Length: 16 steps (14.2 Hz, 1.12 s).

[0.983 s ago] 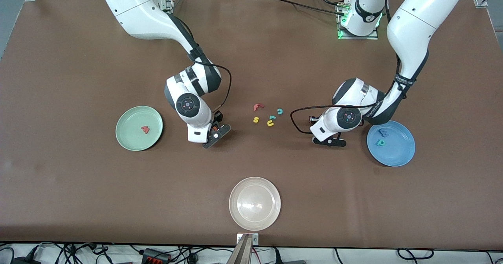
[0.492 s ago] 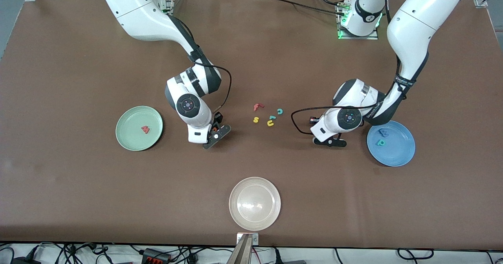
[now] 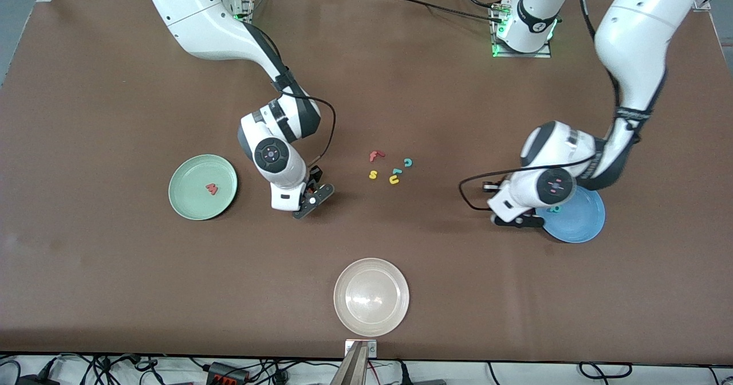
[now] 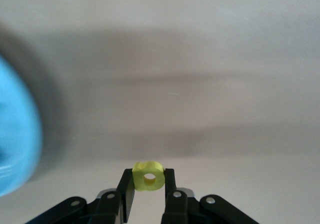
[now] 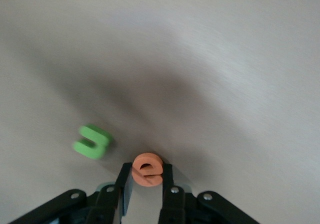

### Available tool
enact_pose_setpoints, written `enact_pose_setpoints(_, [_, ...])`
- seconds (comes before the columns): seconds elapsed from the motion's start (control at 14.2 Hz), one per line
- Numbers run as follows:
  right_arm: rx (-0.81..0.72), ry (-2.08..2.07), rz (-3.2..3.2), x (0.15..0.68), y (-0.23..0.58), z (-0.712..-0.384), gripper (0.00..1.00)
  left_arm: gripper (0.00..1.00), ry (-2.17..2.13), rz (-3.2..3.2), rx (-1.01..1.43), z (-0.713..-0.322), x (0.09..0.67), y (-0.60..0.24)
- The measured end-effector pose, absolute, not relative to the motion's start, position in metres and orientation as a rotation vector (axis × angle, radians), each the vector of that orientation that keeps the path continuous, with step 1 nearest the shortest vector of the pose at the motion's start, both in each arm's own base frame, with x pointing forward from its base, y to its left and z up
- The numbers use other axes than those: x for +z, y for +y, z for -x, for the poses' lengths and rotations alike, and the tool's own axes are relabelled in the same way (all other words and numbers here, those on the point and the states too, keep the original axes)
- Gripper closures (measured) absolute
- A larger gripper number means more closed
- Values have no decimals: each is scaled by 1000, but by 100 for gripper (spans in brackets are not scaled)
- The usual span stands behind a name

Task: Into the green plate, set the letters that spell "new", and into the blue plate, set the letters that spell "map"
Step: 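Carry orange e to green plate while the left gripper carries yellow a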

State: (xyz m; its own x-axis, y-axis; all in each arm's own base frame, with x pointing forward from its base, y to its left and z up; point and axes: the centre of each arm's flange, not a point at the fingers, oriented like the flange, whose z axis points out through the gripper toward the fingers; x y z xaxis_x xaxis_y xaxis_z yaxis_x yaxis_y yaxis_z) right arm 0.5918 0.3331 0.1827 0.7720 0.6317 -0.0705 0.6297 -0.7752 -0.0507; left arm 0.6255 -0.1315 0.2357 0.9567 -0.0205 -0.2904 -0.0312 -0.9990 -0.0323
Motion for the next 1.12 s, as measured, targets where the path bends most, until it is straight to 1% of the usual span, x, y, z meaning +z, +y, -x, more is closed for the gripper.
enact_pose_setpoints(0.14, [234,-943,2977,202,286,-609,72,71,124,3037,438,-641,259,-94])
enact_pose_setpoints(0.28, [282,-793,3021,231,218,-628,72,71,214,3003,422,-649,263,-49])
enact_pose_setpoints(0.35, [295,-727,3034,241,187,-632,72,71,241,2992,428,-650,260,-26])
enact_pose_setpoints(0.49, [332,-626,3050,243,140,-627,72,71,268,2980,441,-651,247,3])
enact_pose_setpoints(0.56, [358,-593,3053,238,124,-623,72,71,277,2971,442,-651,238,10])
enact_pose_setpoints(0.7, [411,-556,3053,224,107,-613,72,68,284,2956,436,-652,223,24])
enact_pose_setpoints(0.84, [437,-558,3049,211,107,-603,72,54,289,2952,425,-652,214,31])
enact_pose_setpoints(0.98, [443,-567,3047,202,110,-595,72,33,289,2958,416,-653,211,32])
enact_pose_setpoints(1.05, [440,-568,3047,197,110,-591,72,25,290,2959,412,-654,212,31])
enact_pose_setpoints(1.12, [442,-566,3047,193,109,-589,66,16,293,2961,403,-655,214,29])
